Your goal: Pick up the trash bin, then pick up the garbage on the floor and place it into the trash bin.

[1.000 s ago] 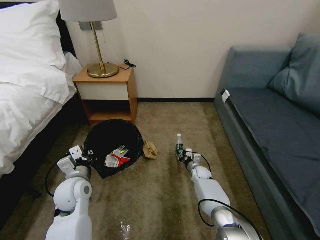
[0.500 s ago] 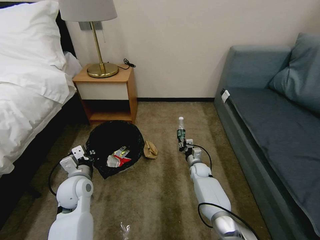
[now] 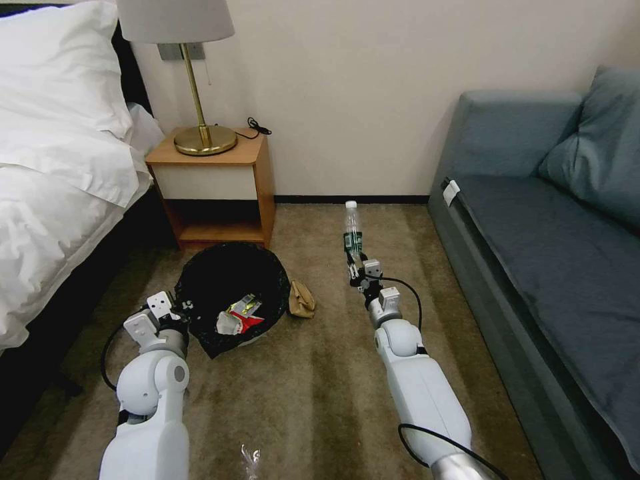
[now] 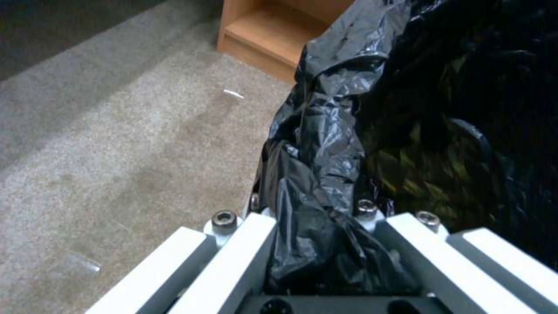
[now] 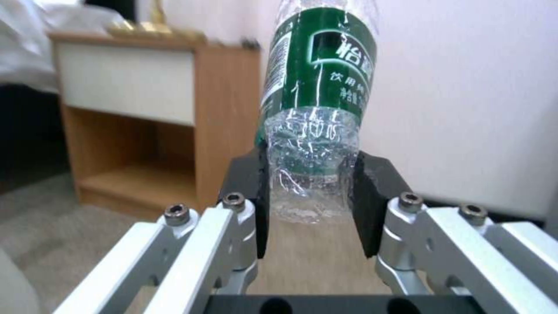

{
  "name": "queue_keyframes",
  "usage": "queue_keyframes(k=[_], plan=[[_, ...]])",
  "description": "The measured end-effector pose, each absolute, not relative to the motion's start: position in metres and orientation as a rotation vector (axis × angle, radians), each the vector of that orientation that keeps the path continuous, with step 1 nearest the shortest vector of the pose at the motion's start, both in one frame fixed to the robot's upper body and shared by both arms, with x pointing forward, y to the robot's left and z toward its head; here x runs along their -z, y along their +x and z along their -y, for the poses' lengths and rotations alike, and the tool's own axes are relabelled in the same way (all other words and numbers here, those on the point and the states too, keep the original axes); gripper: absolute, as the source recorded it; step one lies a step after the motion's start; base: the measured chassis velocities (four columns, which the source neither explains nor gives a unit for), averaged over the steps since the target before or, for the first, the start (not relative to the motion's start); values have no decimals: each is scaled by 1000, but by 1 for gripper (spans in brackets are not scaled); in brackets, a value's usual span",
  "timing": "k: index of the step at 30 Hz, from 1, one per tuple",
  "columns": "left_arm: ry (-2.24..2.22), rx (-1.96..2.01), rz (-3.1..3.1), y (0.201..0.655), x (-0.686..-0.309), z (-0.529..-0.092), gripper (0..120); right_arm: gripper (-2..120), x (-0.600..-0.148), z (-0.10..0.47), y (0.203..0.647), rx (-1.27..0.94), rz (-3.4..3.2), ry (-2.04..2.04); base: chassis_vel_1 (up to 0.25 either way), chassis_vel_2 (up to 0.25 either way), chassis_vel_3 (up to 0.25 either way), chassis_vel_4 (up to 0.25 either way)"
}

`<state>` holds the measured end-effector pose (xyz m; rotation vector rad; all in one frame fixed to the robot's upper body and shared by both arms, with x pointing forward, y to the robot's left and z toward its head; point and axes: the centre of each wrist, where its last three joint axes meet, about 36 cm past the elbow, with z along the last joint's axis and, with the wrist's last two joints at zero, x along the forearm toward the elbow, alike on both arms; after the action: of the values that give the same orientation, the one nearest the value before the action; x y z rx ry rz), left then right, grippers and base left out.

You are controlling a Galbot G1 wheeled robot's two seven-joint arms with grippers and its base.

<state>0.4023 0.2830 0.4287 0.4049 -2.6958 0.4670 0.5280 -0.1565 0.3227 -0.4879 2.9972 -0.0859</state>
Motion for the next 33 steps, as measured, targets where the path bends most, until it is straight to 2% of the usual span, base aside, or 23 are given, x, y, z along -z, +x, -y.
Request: queue_keyframes(k=[12, 33], plan=[[399, -470, 2696, 404, -428, -280, 3, 26, -365, 130, 493, 155, -2829, -713, 0, 0, 0, 0], [398, -473, 2702, 407, -429, -277, 3, 26, -366, 68, 460, 154, -2702, -970, 0, 0, 0, 0]])
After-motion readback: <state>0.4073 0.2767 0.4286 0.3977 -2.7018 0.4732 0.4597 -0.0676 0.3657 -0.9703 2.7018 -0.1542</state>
